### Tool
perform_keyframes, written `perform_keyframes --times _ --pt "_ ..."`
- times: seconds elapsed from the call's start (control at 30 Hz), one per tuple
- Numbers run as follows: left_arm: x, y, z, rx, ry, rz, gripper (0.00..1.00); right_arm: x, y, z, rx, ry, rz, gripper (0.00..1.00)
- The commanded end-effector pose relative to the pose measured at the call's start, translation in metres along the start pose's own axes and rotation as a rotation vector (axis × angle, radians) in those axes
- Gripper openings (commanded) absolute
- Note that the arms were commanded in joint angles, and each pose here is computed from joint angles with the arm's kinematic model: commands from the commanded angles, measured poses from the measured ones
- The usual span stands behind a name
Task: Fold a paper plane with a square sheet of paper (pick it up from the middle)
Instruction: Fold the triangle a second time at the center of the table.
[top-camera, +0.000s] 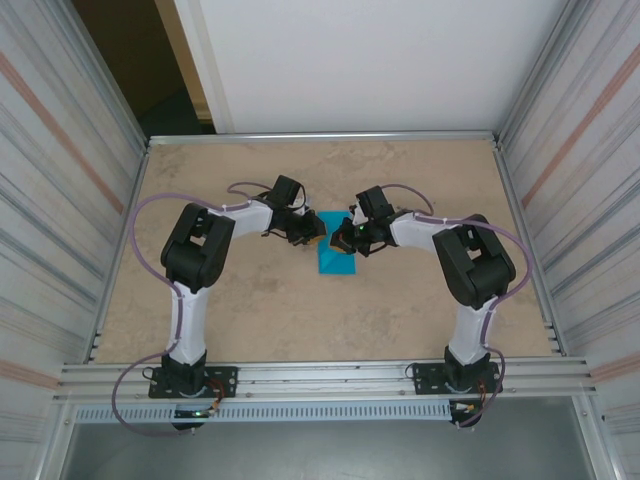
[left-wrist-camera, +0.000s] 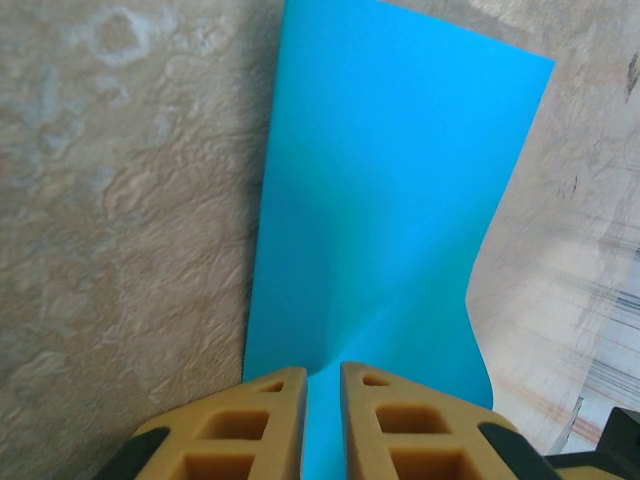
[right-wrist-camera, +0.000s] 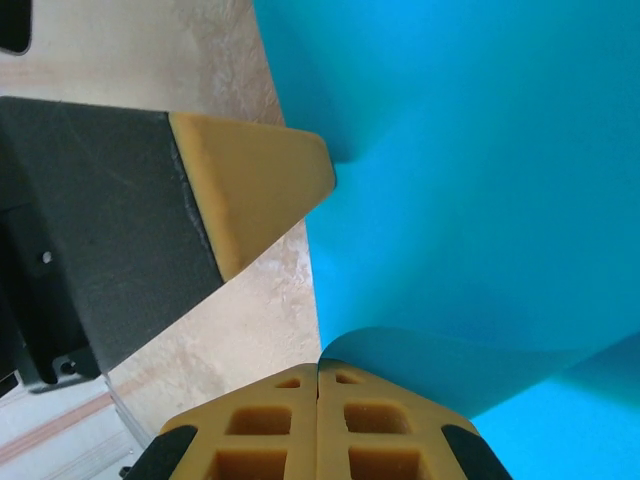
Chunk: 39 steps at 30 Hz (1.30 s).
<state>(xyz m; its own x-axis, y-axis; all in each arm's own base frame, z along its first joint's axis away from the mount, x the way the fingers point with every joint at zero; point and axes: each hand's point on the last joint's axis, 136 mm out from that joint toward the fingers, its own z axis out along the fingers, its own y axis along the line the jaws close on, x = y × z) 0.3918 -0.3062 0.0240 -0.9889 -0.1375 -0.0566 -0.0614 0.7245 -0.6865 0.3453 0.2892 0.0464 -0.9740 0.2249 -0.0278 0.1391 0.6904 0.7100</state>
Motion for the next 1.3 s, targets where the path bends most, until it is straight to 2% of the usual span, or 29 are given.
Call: perform_keyframes --times 0.0,0.2,0.5,0.53,0.7,1.0,1.03,1.27 --pt "0.011 0.017 0.004 -0.073 0.034 -0.022 0.18 -0.008 0.003 0.006 0.008 -0.022 0.009 0.0" --pt "0.012 0.016 0.004 -0.065 0.038 -0.025 0.18 -0.006 0.003 0.013 0.007 0.0 0.004 0.0" --pt "-0.001 -0.013 -0.007 0.027 -0.001 0.032 0.19 0.005 0.006 0.015 0.024 0.04 -0.043 0.0" --pt "-0.005 -0.024 -0.018 0.052 -0.024 0.051 0.19 0.005 0.005 0.015 0.027 0.041 -0.043 0.0" --pt "-0.015 -0.031 -0.024 0.086 -0.056 0.067 0.2 0.005 0.002 0.017 0.04 0.04 -0.04 0.0" --pt "-0.017 -0.025 -0.018 0.074 -0.043 0.055 0.19 0.003 -0.001 0.02 0.048 0.037 -0.034 0.0" --pt "-0.014 -0.014 -0.009 0.057 -0.019 0.038 0.19 0.002 -0.001 0.02 0.047 0.035 -0.033 0.0" --pt "-0.008 -0.004 0.0 0.022 0.019 0.013 0.19 -0.001 0.0 0.022 0.036 0.024 -0.03 0.0"
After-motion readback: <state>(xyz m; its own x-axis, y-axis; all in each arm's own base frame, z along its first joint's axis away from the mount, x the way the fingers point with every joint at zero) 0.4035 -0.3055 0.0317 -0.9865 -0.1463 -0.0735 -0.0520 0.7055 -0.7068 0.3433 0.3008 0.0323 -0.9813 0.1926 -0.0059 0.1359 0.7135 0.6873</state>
